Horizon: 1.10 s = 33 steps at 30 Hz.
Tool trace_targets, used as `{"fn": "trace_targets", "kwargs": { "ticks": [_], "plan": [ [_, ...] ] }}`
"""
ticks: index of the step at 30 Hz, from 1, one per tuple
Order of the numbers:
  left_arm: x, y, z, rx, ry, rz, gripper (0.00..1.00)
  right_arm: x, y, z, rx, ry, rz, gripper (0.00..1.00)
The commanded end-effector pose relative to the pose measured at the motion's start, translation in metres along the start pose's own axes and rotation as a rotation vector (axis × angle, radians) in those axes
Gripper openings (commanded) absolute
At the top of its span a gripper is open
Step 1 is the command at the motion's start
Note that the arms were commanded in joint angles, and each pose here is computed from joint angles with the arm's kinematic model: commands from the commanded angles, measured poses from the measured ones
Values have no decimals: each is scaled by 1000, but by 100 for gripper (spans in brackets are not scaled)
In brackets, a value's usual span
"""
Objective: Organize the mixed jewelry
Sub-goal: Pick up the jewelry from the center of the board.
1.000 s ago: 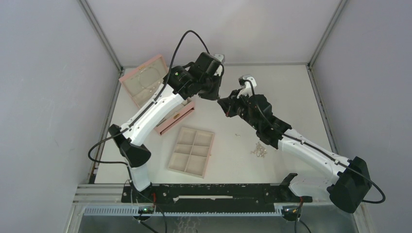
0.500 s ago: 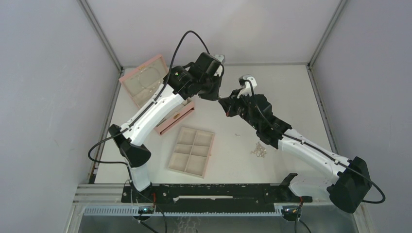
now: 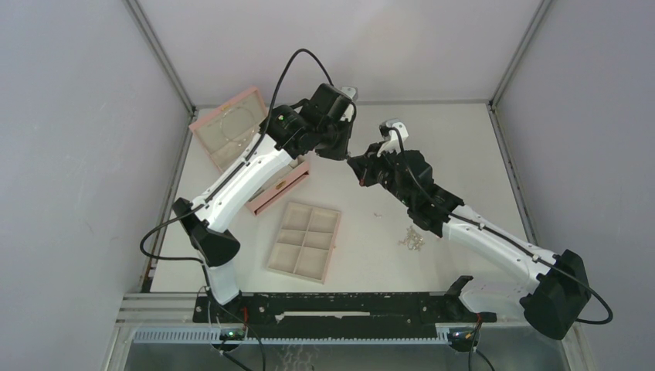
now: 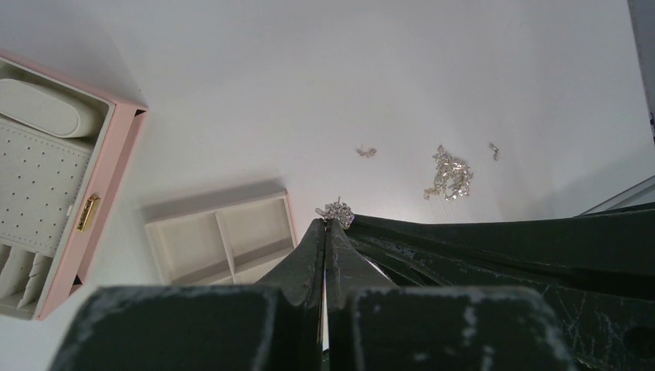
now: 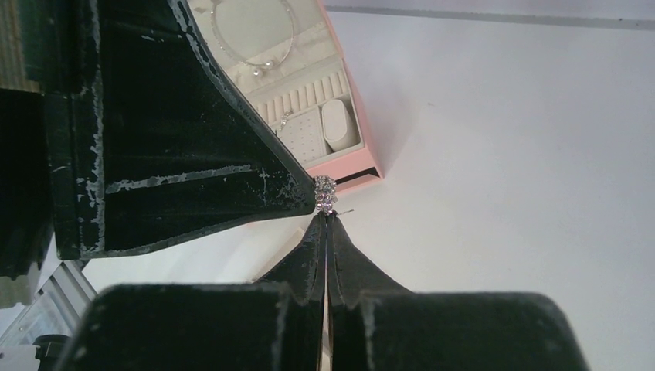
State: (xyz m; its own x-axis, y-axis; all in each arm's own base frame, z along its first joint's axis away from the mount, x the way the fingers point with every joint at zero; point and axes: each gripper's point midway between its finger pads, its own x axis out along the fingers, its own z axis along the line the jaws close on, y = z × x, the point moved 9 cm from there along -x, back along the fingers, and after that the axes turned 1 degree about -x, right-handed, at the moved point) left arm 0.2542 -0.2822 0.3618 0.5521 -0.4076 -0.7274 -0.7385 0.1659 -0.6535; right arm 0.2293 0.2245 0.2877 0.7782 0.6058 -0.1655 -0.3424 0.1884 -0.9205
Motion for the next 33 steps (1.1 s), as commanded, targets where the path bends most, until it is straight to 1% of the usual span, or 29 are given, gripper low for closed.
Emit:
{"fn": "trace_targets", "kwargs": {
  "ticks": [1, 16, 19, 26, 31, 33],
  "plan": [
    [-20, -6, 0, 3, 21, -56, 0, -10, -27, 11, -15, -38, -75, 0],
    [-17, -5, 1, 25, 21, -49, 0, -16, -27, 10, -12, -52, -55, 0],
    [-16, -5, 1, 36, 28, -46, 0, -17, -29, 7, 13, -75, -46, 0],
    [-18, -5, 0, 60, 51, -55, 0, -20, -37, -11, 126, -138, -11, 0],
    [-16, -4, -1, 70, 62, -49, 0, -22, -46, -13, 111, -199, 27, 0],
    [-15, -4, -1, 75, 66, -45, 0, -24, -46, -13, 109, -221, 65, 0]
  ]
}}
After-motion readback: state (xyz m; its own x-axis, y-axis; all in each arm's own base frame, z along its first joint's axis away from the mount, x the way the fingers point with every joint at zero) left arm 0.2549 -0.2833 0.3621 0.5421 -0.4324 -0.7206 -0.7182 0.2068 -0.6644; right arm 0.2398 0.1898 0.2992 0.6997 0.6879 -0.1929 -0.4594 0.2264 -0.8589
